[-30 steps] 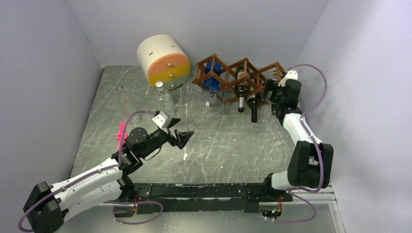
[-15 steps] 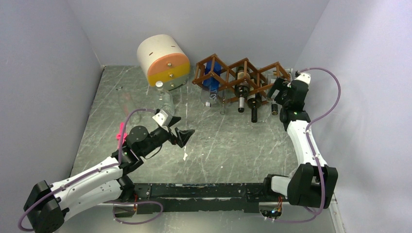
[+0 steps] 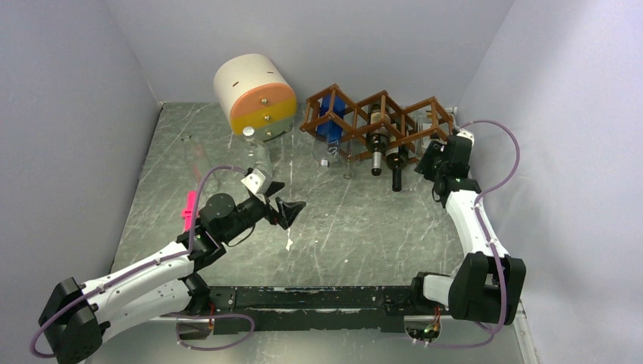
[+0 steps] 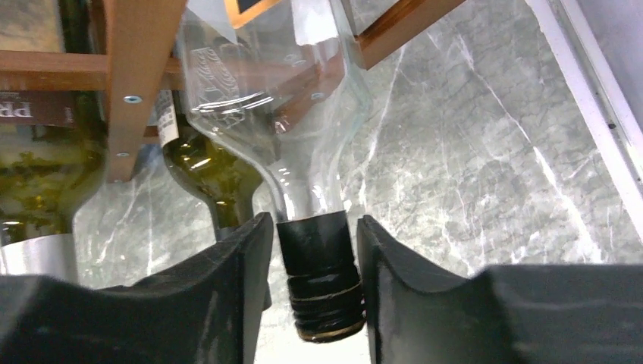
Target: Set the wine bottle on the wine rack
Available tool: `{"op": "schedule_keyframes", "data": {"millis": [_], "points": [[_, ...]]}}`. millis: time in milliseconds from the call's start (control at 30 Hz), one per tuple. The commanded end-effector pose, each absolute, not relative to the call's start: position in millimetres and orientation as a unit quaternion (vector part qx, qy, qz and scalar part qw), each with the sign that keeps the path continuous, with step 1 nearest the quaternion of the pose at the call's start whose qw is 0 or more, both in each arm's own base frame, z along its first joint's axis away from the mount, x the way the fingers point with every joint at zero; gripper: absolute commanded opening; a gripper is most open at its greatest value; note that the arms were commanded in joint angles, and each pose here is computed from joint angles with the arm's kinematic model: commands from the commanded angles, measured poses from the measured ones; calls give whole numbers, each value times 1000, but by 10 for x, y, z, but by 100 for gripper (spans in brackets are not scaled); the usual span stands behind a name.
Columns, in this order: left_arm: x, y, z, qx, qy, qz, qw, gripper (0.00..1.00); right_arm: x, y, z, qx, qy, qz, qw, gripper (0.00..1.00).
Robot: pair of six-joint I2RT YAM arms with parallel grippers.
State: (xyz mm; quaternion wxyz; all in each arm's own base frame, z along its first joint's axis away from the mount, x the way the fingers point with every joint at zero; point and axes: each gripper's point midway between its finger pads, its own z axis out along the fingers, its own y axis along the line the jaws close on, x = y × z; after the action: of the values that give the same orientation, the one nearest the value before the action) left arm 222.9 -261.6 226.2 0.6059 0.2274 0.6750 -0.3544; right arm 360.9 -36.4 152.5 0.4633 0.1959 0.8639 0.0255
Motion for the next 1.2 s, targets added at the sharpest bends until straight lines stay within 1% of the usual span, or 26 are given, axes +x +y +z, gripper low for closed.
{"op": "schedule_keyframes", "data": {"millis": [0,167,233,367,467,600,767,833,900,1100,1167], "points": [[2193,-2669,2427,230,663,-372,607,91,3755,-296,1547,180,863,43,470,44],[2197,-2648,2462,229,661,-368,612,91,3884,-238,1554,183,860,66,472,18],[2196,-2651,2454,231,662,-368,611,91,3925,-195,1594,184,856,80,476,11],[2192,-2665,2463,234,662,-369,609,91,3979,-100,1671,178,851,114,481,3],[2196,-2656,2474,233,662,-367,611,91,3990,-36,1694,174,846,156,480,0],[2204,-2645,2498,231,661,-366,614,91,3928,-41,1724,186,835,208,475,0],[2204,-2658,2483,232,661,-367,612,91,3827,-20,1808,194,821,246,477,0],[2204,-2666,2481,233,661,-367,611,91,3798,11,1816,202,814,264,477,3],[2205,-2666,2481,234,661,-367,611,91,3779,19,1773,217,809,277,471,9],[2190,-2647,2494,232,660,-368,613,91,3746,-26,1715,271,793,301,455,40],[2190,-2641,2506,231,658,-368,615,91,3739,-46,1741,287,784,306,458,43]]}}
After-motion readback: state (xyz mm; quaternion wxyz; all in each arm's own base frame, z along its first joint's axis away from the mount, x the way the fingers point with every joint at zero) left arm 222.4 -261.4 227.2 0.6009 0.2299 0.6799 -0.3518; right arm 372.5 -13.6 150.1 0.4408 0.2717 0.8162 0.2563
